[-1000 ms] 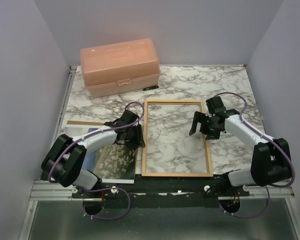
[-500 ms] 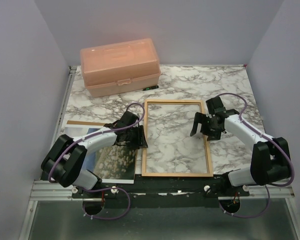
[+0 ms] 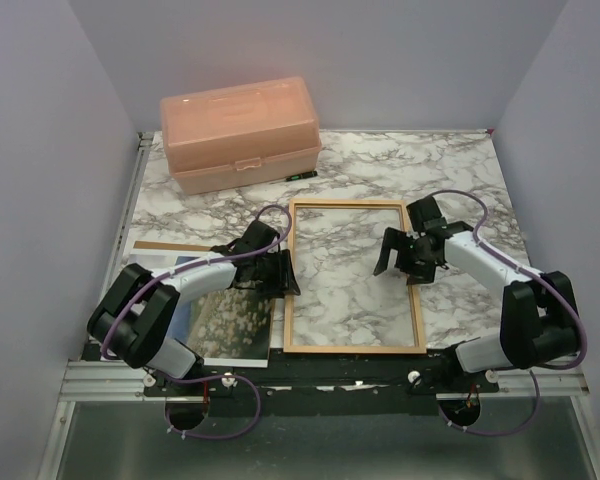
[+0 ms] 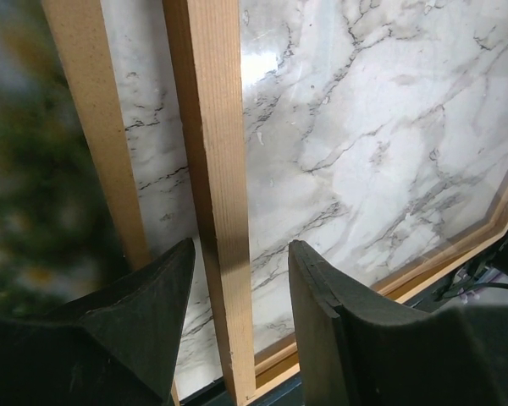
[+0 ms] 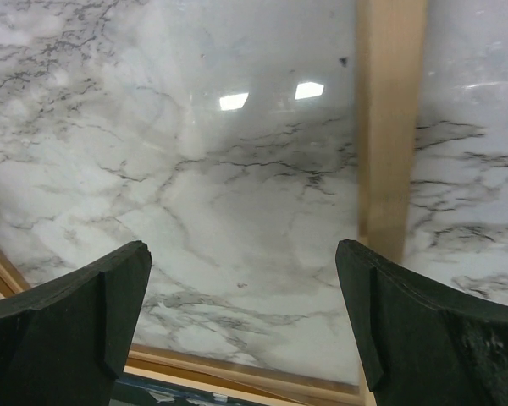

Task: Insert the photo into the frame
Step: Adjust the photo frame item on the photo frame.

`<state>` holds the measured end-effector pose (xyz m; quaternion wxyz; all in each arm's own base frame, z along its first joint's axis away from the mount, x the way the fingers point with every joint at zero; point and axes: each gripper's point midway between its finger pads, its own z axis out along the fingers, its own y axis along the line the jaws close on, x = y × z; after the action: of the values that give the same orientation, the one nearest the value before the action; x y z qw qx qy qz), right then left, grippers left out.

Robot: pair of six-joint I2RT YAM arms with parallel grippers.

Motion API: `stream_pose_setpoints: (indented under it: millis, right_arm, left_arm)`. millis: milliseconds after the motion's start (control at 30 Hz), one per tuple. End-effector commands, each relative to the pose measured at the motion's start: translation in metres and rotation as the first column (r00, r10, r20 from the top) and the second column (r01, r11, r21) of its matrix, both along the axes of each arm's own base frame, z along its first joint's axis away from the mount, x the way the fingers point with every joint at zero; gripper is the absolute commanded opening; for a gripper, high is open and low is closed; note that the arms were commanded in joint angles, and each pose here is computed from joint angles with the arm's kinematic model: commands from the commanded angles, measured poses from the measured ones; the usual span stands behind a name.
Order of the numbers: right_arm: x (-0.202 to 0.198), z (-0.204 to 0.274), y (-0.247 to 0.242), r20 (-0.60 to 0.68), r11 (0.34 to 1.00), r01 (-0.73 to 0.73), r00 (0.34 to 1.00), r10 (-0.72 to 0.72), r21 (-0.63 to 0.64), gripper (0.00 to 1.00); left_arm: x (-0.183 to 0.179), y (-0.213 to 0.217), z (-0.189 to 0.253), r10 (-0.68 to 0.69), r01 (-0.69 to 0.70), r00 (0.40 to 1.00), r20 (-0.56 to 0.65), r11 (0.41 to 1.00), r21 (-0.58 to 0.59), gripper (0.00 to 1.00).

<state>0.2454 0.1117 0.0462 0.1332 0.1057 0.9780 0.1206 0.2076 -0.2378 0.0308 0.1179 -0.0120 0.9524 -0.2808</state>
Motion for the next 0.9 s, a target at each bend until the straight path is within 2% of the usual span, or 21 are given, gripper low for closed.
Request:
stream_pose_setpoints:
  millis: [0,333,700,867]
  right_arm:
    - [-0.012,-0.015,0.023,-0.052,0.996,-0.016,0.998,0.021,0.089,1.00]
    - [-0.007,-0.005,0.038,-0.035,0.985,-0.023,0.999,0.029,0.168,1.00]
    - [0.014,0.032,0.021,0.104,0.996,0.010,0.994,-0.019,0.084,1.00]
    - [0.010,0.029,0.014,0.089,0.998,0.044,0.995,-0.048,0.050,1.00]
  left_arm:
    - [-0.011,0.009,-0.020,-0.004,0.007,0.998,-0.061,0.998,0.060,0.51]
    - [-0.014,0.011,-0.022,-0.006,0.011,0.998,-0.068,0.998,0.064,0.51]
    - [-0.013,0.009,-0.015,-0.009,0.012,0.999,-0.051,0.999,0.047,0.51]
    - [-0.010,0.003,-0.010,-0.024,0.025,0.999,-0.043,0.999,0.022,0.51]
